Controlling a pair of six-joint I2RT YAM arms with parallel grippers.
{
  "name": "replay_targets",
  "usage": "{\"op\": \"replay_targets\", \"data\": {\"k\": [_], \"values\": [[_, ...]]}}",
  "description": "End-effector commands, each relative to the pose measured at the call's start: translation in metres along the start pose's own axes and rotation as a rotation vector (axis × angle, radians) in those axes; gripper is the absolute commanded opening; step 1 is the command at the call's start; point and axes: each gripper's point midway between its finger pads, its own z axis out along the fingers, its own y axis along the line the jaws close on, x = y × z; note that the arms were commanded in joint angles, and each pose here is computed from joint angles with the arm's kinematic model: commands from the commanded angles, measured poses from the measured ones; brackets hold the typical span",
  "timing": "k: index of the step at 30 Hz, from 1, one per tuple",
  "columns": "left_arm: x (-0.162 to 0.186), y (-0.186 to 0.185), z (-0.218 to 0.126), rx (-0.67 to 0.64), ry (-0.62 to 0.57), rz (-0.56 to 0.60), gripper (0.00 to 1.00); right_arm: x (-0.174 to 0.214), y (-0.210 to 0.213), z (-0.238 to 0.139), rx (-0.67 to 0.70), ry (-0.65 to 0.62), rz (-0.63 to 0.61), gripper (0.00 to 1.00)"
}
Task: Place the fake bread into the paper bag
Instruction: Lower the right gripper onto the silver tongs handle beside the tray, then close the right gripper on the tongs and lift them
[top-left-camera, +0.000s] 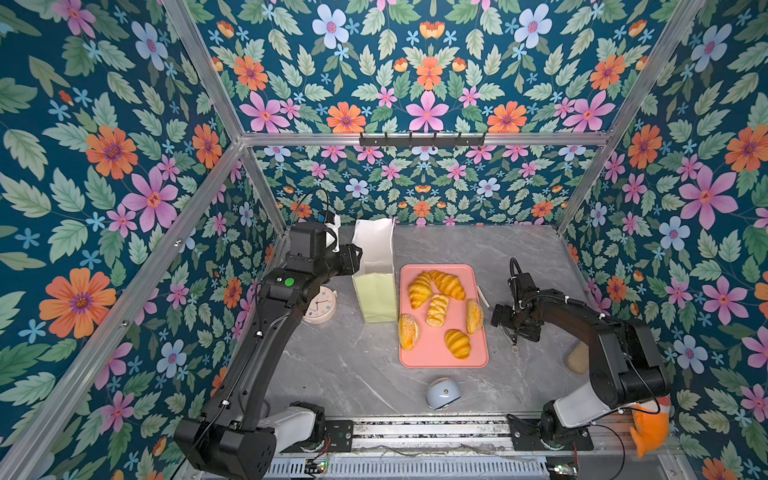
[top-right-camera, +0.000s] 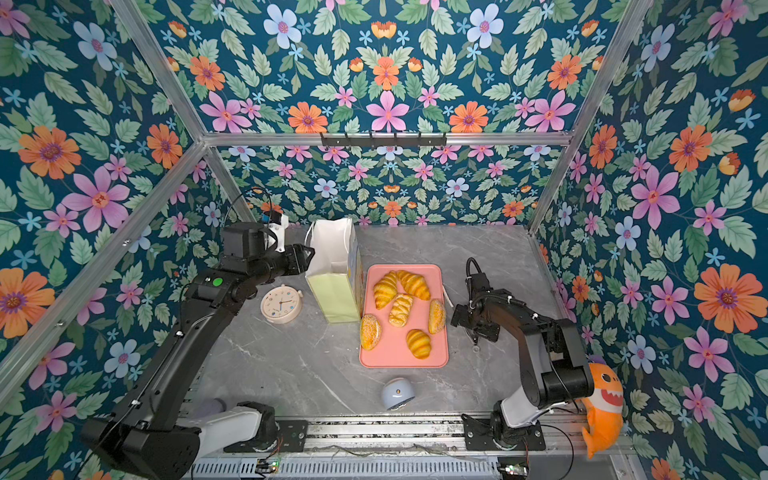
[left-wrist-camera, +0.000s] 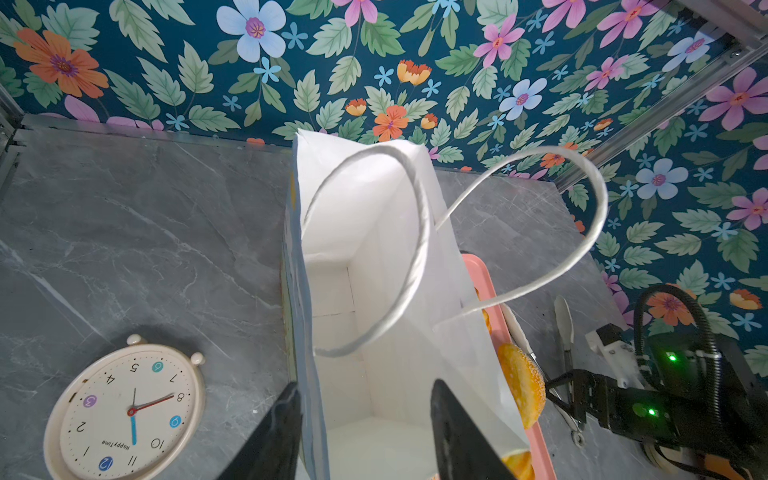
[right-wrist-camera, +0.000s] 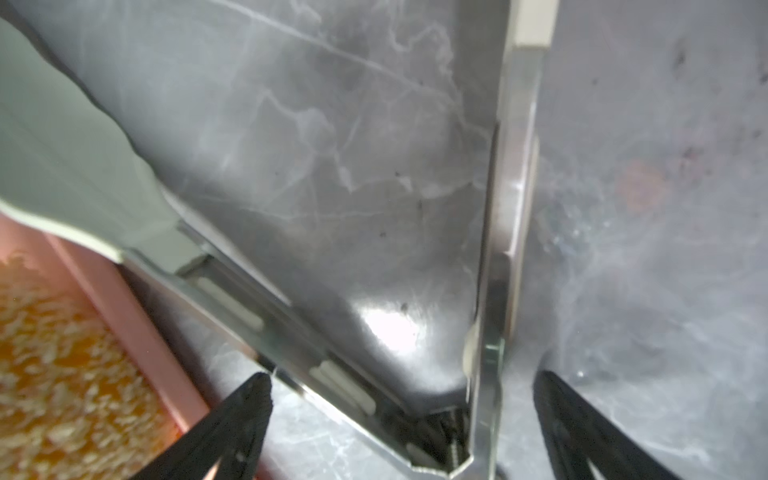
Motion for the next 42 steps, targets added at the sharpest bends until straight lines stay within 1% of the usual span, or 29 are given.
{"op": "replay_targets", "data": {"k": [1, 6, 8, 10, 12, 14, 17, 21, 23, 27, 28, 31, 34, 37, 42], "values": [[-0.004, -0.003, -0.002, 0.015, -0.022, 0.018, 0.52, -0.009, 0.001, 0.001, 0.009, -0.029, -0.020, 0.99], [-0.004, -0.004, -0.001, 0.020, -0.019, 0.018, 0.52, -0.019, 0.006, 0.002, 0.007, -0.045, -0.031, 0.99], [-0.003, -0.004, 0.000, 0.022, -0.017, 0.017, 0.52, -0.019, 0.009, 0.006, 0.002, -0.029, -0.031, 0.98], [-0.003, -0.004, 0.000, 0.023, -0.017, 0.017, 0.52, -0.021, 0.010, 0.007, 0.005, -0.020, -0.032, 0.94], [-0.003, -0.004, -0.001, 0.021, -0.016, 0.016, 0.52, -0.021, 0.010, 0.007, 0.009, -0.022, -0.031, 0.88], [-0.003, -0.003, -0.001, 0.020, -0.015, 0.017, 0.52, -0.020, 0.010, 0.006, 0.001, -0.025, -0.032, 0.84], [-0.003, -0.003, -0.001, 0.019, -0.016, 0.016, 0.52, -0.020, 0.011, 0.007, -0.002, -0.024, -0.030, 0.79], [-0.002, -0.004, -0.001, 0.024, -0.014, 0.014, 0.52, -0.021, 0.009, 0.007, 0.015, -0.020, -0.028, 0.68], [-0.002, -0.004, -0.001, 0.023, -0.012, 0.013, 0.52, -0.021, 0.008, 0.007, 0.017, -0.019, -0.028, 0.66], [-0.003, -0.004, -0.005, 0.022, -0.019, 0.014, 0.52, -0.020, 0.009, 0.008, 0.011, -0.018, -0.032, 0.57], [-0.003, -0.005, -0.006, 0.023, -0.022, 0.015, 0.52, -0.016, 0.007, 0.016, 0.023, 0.009, -0.033, 0.56], [-0.003, -0.006, -0.007, 0.027, -0.024, 0.015, 0.52, -0.014, 0.006, 0.017, 0.030, 0.022, -0.030, 0.57], [-0.003, -0.006, -0.008, 0.027, -0.023, 0.014, 0.52, -0.012, 0.003, 0.015, 0.043, 0.022, -0.032, 0.61], [-0.002, -0.006, -0.007, 0.028, -0.021, 0.015, 0.52, -0.008, 0.000, 0.014, 0.055, 0.033, -0.039, 0.63], [0.002, -0.003, -0.001, 0.021, -0.006, 0.019, 0.52, -0.001, -0.001, 0.017, 0.096, 0.061, -0.062, 0.64]]}}
